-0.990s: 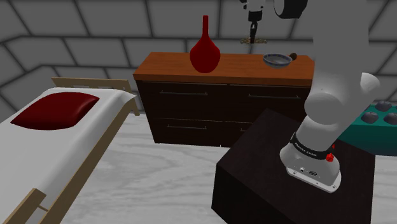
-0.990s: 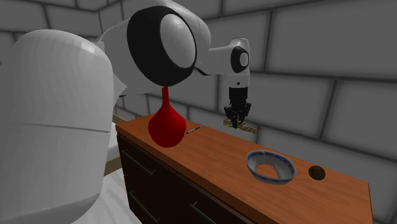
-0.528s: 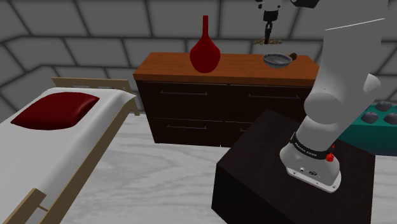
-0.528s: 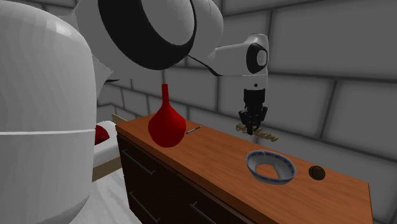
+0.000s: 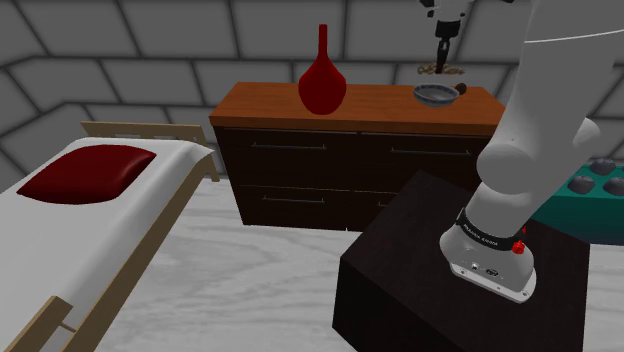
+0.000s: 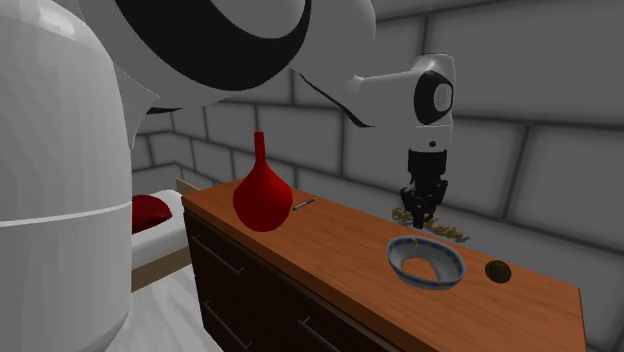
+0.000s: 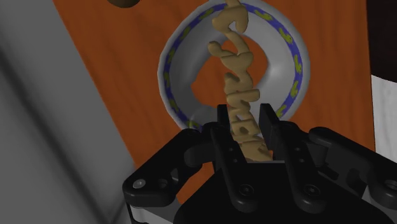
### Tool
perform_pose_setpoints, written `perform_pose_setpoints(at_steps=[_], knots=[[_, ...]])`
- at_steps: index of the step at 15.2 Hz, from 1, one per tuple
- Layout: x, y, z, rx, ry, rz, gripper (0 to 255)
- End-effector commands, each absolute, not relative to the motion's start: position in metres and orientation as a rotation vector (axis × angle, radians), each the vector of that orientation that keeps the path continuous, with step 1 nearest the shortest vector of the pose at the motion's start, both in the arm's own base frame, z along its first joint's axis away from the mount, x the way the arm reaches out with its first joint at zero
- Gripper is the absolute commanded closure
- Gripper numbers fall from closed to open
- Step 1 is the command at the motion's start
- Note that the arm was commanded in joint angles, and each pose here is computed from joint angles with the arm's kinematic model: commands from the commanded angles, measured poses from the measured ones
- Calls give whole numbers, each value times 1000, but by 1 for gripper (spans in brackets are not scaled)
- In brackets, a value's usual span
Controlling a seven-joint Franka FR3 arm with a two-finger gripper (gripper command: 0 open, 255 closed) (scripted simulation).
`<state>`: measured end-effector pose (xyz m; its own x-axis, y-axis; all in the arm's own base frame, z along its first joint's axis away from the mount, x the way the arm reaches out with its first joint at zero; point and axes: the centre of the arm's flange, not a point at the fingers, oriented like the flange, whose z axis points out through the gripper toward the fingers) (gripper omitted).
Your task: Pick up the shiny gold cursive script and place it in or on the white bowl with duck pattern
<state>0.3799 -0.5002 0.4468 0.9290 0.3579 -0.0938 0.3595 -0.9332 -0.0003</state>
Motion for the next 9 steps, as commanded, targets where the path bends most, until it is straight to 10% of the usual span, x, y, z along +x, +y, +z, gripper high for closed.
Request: perform_pose_setpoints(at_steps=[1, 9], knots=[[378, -500, 437, 3068, 572, -144, 255], [378, -500, 395, 3068, 572, -144, 255]])
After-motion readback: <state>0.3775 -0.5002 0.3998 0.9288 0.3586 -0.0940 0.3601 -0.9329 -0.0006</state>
